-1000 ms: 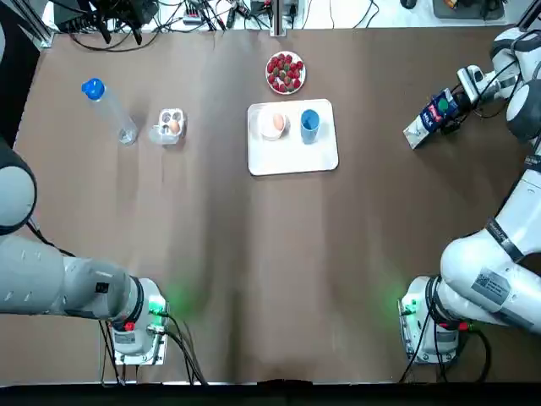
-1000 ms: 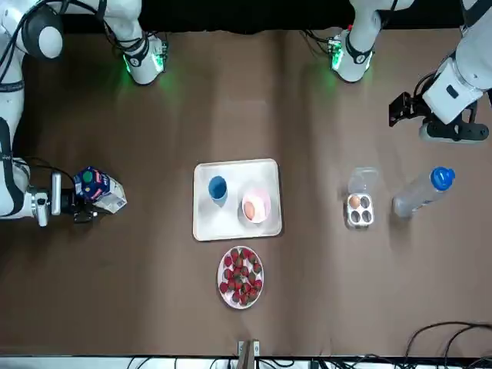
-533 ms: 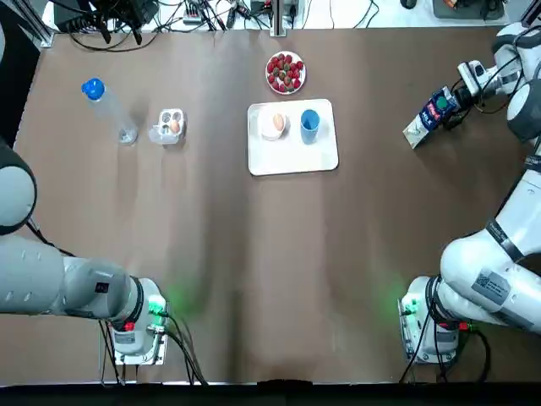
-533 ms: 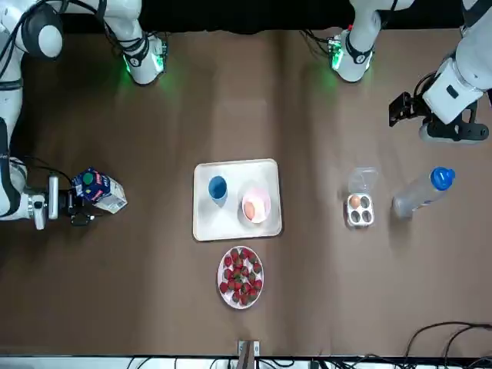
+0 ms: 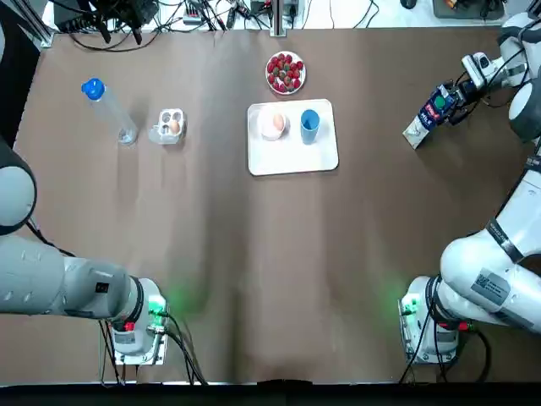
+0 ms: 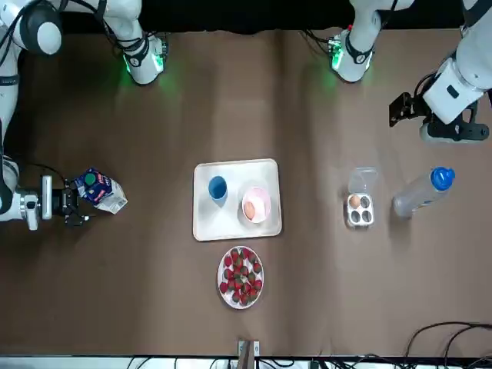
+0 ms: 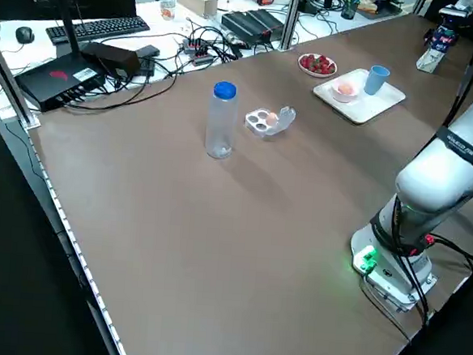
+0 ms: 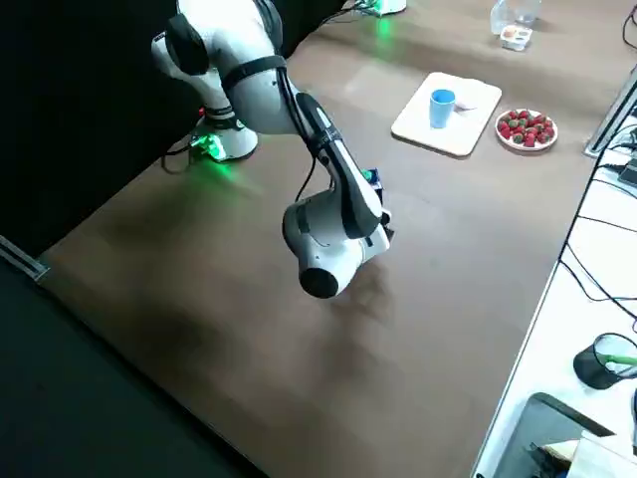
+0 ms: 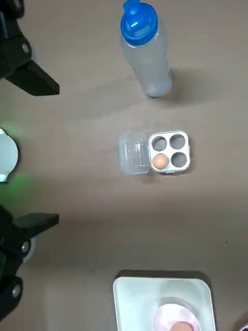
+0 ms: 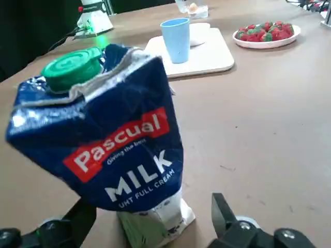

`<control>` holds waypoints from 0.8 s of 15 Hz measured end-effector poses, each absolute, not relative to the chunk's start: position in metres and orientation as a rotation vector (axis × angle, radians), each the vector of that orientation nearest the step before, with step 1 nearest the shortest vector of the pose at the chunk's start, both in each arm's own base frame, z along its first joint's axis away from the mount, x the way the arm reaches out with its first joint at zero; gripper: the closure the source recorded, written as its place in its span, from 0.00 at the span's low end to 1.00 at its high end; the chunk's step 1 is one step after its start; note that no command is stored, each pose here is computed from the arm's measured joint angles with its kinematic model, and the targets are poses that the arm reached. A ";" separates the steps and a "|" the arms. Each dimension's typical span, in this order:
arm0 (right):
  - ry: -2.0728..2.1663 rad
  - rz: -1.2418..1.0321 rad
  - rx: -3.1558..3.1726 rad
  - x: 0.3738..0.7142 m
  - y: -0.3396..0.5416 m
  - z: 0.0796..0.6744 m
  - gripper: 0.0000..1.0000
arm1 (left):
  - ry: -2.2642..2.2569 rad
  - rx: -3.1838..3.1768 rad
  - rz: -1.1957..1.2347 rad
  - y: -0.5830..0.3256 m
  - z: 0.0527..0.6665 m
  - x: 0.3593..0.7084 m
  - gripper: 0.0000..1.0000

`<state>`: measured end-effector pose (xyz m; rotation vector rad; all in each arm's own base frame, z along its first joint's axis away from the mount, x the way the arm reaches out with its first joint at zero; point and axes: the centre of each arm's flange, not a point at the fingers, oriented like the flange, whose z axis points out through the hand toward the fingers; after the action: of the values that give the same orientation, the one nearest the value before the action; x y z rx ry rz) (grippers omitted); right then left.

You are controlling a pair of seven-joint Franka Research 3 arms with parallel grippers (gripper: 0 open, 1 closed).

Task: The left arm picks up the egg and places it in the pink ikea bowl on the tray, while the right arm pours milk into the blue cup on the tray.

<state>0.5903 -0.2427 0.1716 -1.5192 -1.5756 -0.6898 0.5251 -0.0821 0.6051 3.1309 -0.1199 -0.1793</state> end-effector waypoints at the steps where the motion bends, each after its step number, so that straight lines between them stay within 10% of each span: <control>1: -1.579 -0.683 -1.522 0.589 -0.245 0.172 0.01 | -0.119 3.131 -0.179 -0.082 0.605 0.525 0.00; 12: -1.629 -0.658 -1.542 0.589 -0.279 0.196 0.02 | -0.113 3.131 -0.165 -0.080 0.610 0.524 0.00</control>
<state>0.5889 -0.2794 0.1958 -1.5422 -1.6285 -0.6583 0.5236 -0.0798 0.6097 3.1310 -0.1135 -0.1649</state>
